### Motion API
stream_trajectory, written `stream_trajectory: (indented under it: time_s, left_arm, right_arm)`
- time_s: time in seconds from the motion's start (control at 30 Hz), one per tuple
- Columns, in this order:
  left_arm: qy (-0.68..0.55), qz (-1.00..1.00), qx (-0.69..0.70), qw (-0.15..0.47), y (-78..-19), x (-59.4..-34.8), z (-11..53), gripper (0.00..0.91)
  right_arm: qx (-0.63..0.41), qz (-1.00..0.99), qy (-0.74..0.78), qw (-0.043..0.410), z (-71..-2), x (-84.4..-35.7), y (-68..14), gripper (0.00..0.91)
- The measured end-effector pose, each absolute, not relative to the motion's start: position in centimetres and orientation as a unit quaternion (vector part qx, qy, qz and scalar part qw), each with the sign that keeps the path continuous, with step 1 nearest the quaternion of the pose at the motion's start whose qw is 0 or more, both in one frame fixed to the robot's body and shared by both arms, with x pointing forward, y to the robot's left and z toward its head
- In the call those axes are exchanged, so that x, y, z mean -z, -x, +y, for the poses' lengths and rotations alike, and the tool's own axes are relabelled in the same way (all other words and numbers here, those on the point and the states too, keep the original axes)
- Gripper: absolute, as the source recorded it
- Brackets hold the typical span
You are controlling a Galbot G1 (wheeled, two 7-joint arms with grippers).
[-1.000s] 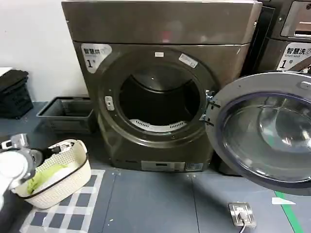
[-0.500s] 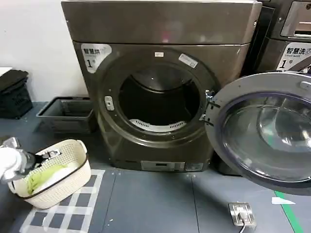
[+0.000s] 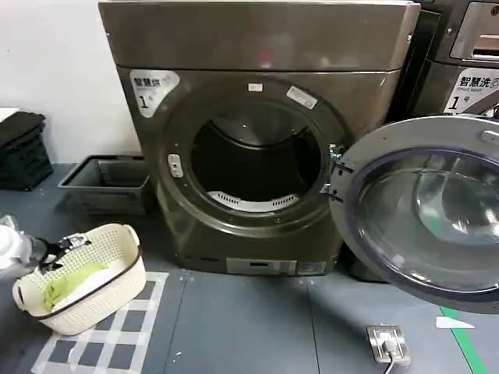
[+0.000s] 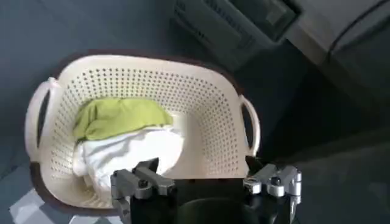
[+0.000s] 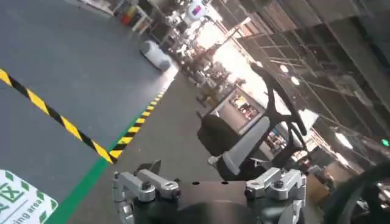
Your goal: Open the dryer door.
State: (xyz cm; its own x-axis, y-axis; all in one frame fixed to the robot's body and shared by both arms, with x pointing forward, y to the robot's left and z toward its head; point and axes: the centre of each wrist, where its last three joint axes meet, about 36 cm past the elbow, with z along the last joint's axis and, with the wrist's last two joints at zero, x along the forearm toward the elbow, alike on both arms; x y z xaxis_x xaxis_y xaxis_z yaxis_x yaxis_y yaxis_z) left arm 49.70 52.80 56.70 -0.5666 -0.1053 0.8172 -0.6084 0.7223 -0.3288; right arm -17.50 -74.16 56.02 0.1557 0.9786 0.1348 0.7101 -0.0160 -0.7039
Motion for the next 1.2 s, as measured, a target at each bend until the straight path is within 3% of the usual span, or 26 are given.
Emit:
stream_trajectory:
  time_s: [0.2,0.67,1.2]
  left_arm:
    - [-0.233,-0.821,-0.326,0.406,-50.3,-57.1,54.9,0.907]
    - [-0.293,-0.793,-0.334,0.416,-48.4,-55.3,59.6,0.907]
    - [-0.286,-0.799,-0.313,0.427,-47.6,-55.8,58.3,0.907]
  right_arm:
    - [-0.194,-0.621,0.688,0.321,-74.2,-56.1,17.9,0.907]
    - [-0.189,-0.63,0.686,0.312,-74.4,-55.8,18.1,0.907]
    - [-0.192,-0.636,0.68,0.311,-74.5,-55.9,17.7,0.907]
